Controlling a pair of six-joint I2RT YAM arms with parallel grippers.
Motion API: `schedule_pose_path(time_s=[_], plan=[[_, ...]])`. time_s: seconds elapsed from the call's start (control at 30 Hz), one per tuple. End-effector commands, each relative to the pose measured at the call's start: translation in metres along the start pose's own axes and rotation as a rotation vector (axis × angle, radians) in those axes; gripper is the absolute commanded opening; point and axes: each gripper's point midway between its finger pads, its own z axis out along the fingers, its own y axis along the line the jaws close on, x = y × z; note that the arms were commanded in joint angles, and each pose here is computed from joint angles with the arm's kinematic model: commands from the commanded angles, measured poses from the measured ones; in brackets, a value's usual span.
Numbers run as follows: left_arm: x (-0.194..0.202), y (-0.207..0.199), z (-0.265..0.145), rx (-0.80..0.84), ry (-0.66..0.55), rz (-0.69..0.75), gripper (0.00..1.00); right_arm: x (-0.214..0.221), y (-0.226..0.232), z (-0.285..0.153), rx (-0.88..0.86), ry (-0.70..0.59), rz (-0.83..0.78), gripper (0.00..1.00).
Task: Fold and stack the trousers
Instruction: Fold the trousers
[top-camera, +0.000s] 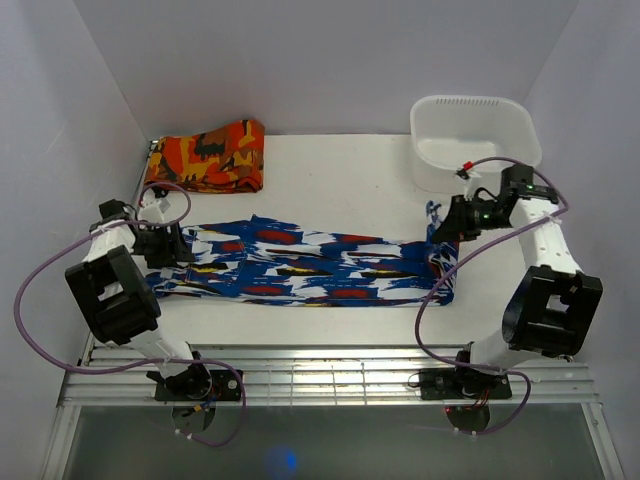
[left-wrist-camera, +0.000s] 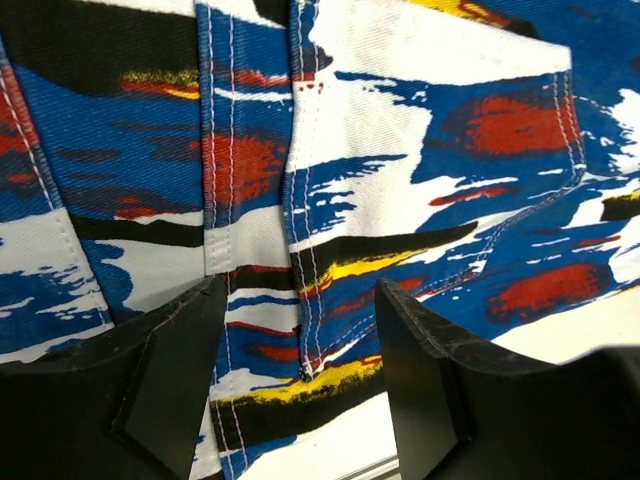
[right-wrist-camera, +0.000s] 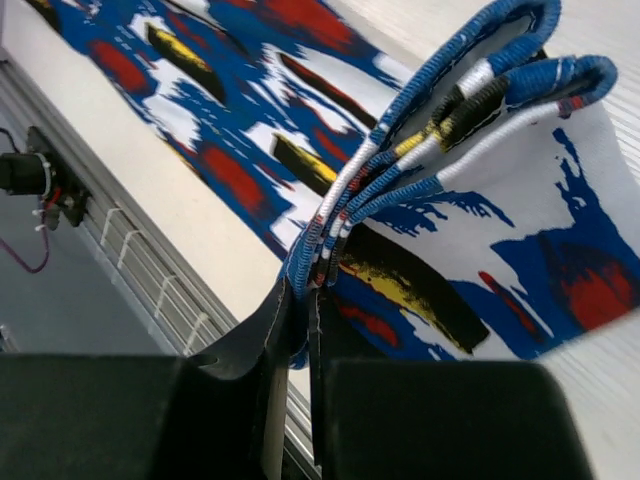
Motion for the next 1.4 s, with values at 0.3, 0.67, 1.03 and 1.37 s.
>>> schedule_pose_path(time_s=[0.3, 0.67, 1.03, 1.37], plan=[[0.012, 0.009, 0.02, -0.047, 0.026, -0.06, 0.72, -0.033, 0.129, 0.135, -0.233, -0.04, -0.106, 0.08], [0.03, 0.012, 0.024, -0.073, 0.059, -0.07, 0.75, -0.017, 0.187, 0.217, -0.302, -0.019, -0.017, 0.08], [0.038, 0.012, 0.027, -0.071, 0.074, -0.076, 0.75, -0.002, 0.216, 0.255, -0.307, 0.025, -0.01, 0.08], [0.04, 0.012, 0.027, -0.078, 0.074, -0.072, 0.75, 0.006, 0.226, 0.274, -0.323, 0.055, 0.005, 0.08]])
